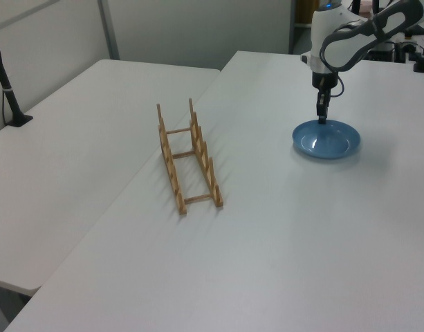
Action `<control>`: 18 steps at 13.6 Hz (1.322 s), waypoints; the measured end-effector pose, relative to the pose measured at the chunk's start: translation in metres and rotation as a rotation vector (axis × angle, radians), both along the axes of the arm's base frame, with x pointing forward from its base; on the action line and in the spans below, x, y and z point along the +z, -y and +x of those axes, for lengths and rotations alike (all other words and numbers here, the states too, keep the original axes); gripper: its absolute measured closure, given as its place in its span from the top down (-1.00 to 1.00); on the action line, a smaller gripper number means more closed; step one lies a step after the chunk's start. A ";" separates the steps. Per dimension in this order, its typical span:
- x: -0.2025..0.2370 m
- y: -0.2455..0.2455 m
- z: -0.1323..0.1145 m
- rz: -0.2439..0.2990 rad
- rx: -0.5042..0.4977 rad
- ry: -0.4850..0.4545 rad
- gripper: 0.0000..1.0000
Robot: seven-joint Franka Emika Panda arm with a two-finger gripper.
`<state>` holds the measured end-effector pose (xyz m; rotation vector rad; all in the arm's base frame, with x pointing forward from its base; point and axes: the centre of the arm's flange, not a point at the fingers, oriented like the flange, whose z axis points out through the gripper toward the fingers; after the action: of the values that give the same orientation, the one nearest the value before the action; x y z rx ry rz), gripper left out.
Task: Place plate in plate rack
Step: 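Close the gripper on the plate rim and lift it, tilting upright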
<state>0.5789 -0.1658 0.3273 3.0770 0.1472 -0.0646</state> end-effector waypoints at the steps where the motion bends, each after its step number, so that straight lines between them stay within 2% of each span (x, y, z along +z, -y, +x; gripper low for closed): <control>1: 0.000 -0.003 0.001 0.000 -0.004 0.001 -0.72; 2: 0.000 -0.005 0.001 0.000 -0.004 0.001 -0.81; 9: 0.005 -0.017 0.008 0.003 0.014 0.014 -0.89; 13: 0.062 -0.015 0.022 -0.011 0.014 0.076 -0.90; 18: 0.152 -0.021 0.034 -0.028 0.021 0.226 -0.90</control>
<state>0.6126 -0.1445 0.4794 3.0254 0.1656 0.2791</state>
